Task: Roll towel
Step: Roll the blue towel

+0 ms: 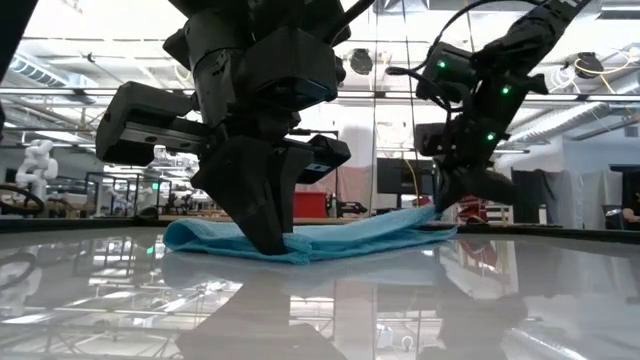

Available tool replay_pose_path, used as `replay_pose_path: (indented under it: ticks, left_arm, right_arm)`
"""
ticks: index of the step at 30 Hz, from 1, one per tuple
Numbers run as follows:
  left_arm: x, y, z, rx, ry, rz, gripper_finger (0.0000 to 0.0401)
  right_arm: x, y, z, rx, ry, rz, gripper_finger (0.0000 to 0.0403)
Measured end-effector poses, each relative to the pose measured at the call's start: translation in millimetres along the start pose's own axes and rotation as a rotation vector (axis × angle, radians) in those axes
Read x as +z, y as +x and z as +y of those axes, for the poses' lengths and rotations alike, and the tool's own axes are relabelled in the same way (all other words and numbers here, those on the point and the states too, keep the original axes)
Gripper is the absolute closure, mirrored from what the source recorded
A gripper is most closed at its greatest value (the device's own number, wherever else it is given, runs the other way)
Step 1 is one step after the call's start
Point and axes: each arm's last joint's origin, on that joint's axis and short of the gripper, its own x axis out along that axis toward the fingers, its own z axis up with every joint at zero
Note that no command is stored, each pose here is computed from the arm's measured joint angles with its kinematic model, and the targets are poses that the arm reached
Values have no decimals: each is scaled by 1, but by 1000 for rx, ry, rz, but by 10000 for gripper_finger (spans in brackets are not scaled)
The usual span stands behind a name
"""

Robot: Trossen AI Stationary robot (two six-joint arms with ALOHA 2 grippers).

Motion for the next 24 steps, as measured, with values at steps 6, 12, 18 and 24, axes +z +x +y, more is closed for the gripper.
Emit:
replay_pose_path:
  ticks: [6, 12, 18, 24]
  left_arm:
    - [0, 0, 0, 1, -13, -2, 387]
    - [0, 0, 0, 0, -18, -5, 387]
    - [0, 0, 0, -9, -26, -8, 387]
    - [1, -3, 0, -8, -24, -15, 387]
  right_arm:
    - [-10, 3, -1, 117, 34, 47, 403]
    - [-13, 3, 2, 157, 54, 73, 378]
    - [-16, 1, 1, 157, 77, 95, 285]
    - [-14, -20, -10, 163, 159, 110, 216]
